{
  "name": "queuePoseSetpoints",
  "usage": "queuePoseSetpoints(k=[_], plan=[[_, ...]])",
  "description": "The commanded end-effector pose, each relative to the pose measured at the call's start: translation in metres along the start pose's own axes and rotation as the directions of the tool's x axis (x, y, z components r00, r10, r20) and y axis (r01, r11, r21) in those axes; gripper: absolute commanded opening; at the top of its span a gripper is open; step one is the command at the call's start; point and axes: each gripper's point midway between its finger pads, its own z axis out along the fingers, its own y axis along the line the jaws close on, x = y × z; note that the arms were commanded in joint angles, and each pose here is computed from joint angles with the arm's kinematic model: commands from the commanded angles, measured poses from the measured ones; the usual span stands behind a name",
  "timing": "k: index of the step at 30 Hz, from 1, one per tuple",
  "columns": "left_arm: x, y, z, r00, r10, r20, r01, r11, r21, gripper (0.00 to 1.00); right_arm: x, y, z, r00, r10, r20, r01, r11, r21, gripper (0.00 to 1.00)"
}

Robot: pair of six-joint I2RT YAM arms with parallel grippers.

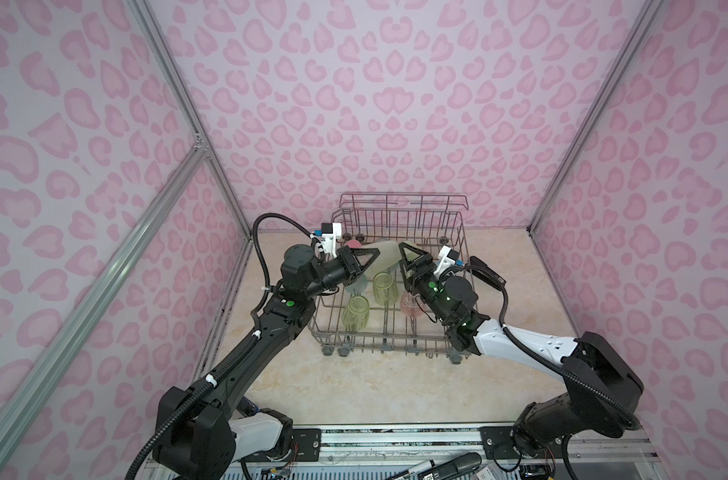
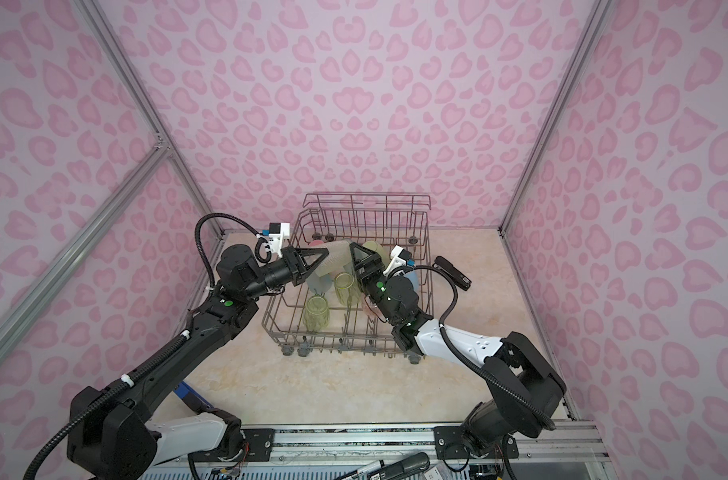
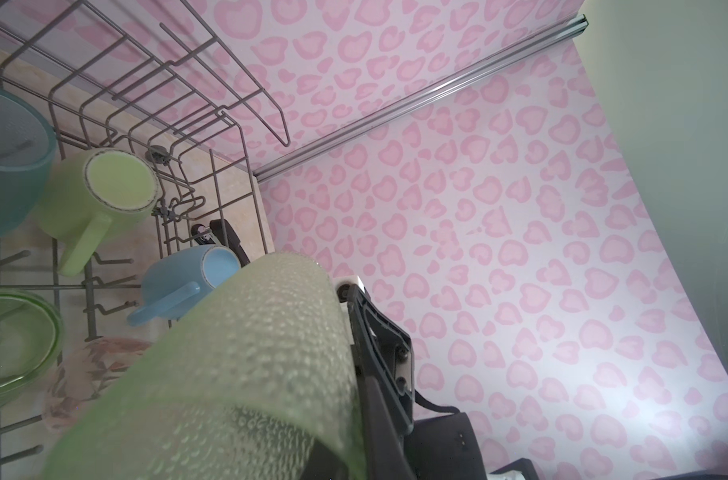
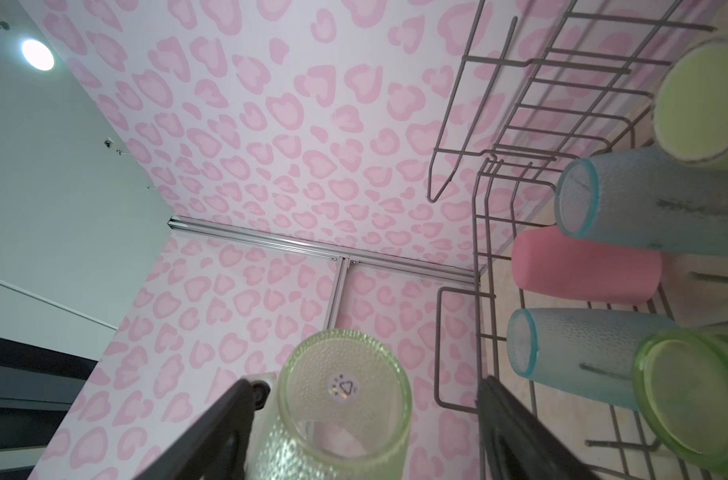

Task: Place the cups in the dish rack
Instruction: 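Bring the right gripper to the textured cup held by the left gripper, then grasp the textured cup with the right gripper while the left gripper opens and draws back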

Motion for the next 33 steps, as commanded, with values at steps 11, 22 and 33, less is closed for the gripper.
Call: queuePoseSetpoints(k=[11, 22, 33], plan=[[0.004, -0.005, 0.019, 0.999, 0.032, -0.01, -0.031, 0.997, 0.071, 0.06, 0.009, 0.01, 0.012, 0.996, 0.083, -0.013, -0.084, 0.994, -0.068, 0.79], [0.0, -0.001, 0.034, 0.999, 0.025, -0.04, -0.022, 0.996, 0.082, 0.08, 0.003, 0.005, 0.004, 0.999, 0.039, 0.007, -0.039, 0.999, -0.026, 0.59], [0.001, 0.021, 0.033, 0.997, 0.04, -0.073, -0.043, 0.998, -0.045, 0.69, -0.016, 0.012, -0.014, 0.978, -0.203, 0.055, 0.198, 0.977, 0.084, 0.55]])
